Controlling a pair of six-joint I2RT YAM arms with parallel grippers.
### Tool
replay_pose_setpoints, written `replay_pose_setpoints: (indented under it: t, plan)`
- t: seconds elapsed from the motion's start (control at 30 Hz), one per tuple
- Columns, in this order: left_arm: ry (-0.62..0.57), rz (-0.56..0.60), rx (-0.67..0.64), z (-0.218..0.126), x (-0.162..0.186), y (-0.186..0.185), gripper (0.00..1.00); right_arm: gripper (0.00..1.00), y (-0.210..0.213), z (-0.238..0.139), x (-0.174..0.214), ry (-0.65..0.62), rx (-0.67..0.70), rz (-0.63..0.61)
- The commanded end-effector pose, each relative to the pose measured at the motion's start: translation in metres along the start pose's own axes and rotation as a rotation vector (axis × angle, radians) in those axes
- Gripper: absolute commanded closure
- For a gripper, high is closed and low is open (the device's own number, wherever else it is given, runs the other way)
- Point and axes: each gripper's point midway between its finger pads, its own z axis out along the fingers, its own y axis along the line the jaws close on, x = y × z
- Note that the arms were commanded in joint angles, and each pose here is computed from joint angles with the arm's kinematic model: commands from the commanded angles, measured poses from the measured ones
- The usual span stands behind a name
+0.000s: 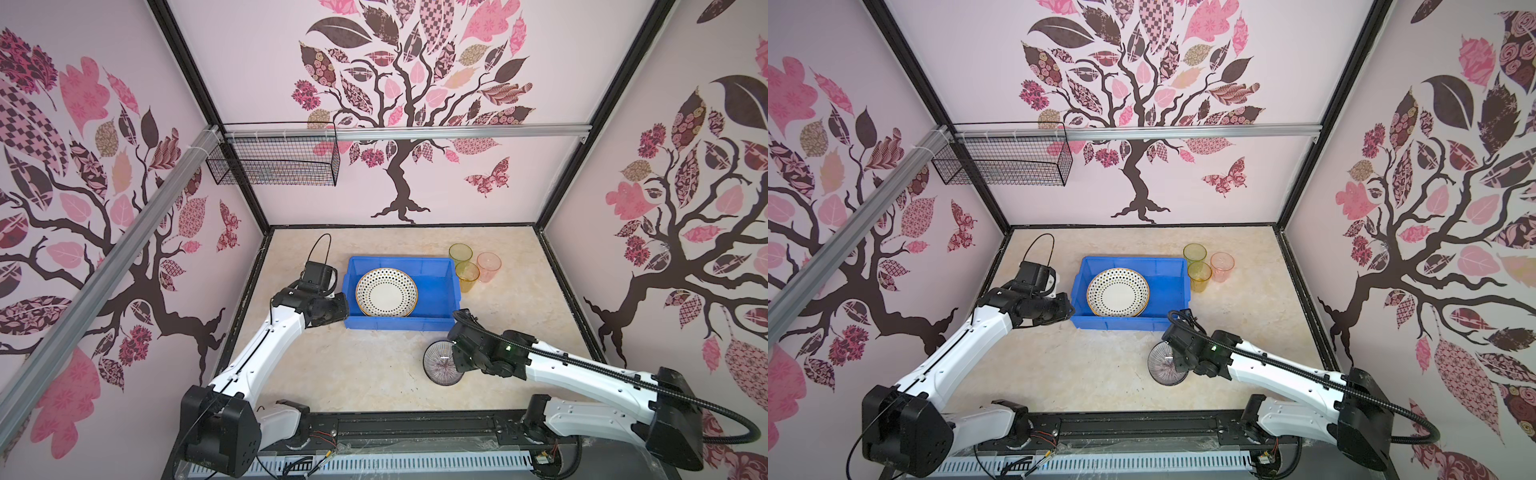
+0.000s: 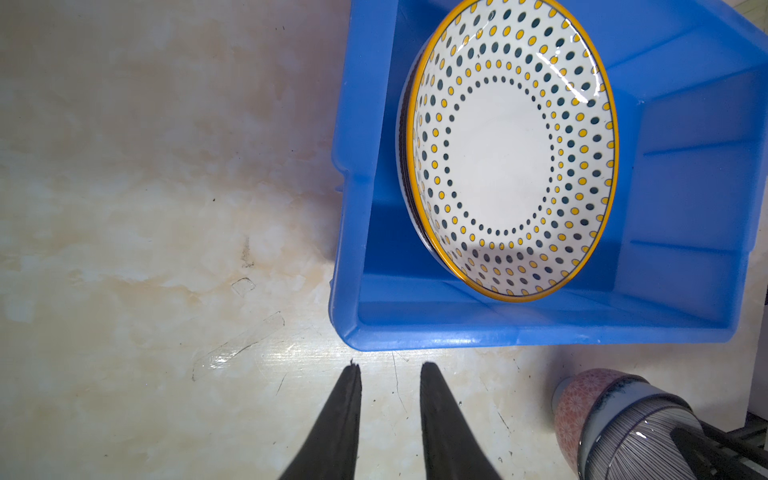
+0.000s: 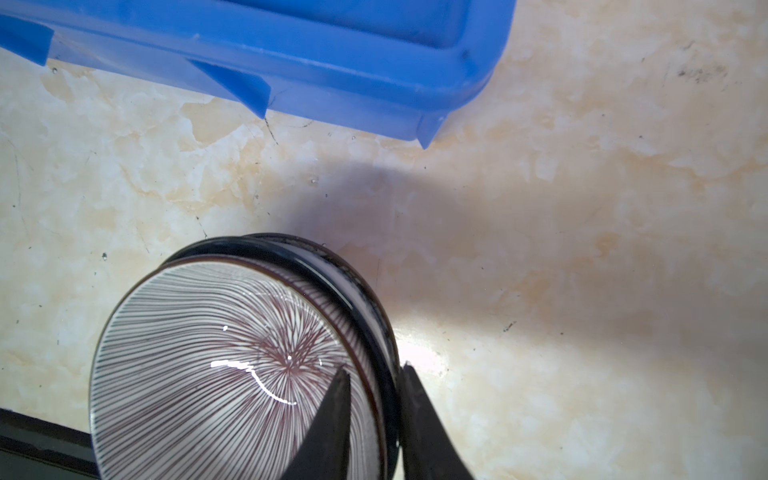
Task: Place the mixed dishes into the plastic bin
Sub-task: 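Pinch the purple-striped glass bowl rim with the right gripper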
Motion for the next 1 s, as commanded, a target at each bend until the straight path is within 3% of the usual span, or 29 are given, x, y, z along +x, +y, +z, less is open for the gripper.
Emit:
replay_pose_setpoints:
  t: [0.0,0.37,0.4,0.43,0.57,0.97]
  plan:
    - [0.01,0.009,-0.013,0.003,0.006,0.004,0.71,0.76,0.005,0.002,0.001,0.01,-0.012,-0.015]
    - [0.019,0.007,-0.018,0.006,0.007,0.006,0.71,0.8,0.005,0.002,0.0,0.006,-0.008,-0.021]
    - [0.018,0.007,-0.017,0.006,0.007,0.006,0.71,0.77,0.004,0.001,-0.001,0.001,-0.007,-0.02]
    - [0.02,0.007,-0.017,0.006,0.008,0.006,0.71,0.65,0.003,0.001,-0.001,-0.003,0.002,-0.018]
    - [0.022,0.005,-0.016,0.006,0.008,0.006,0.71,0.58,0.001,-0.003,-0.005,-0.02,0.012,-0.016]
    - [0.025,0.003,-0.009,0.006,0.009,0.005,0.71,0.69,0.007,-0.012,-0.01,-0.04,-0.037,-0.019]
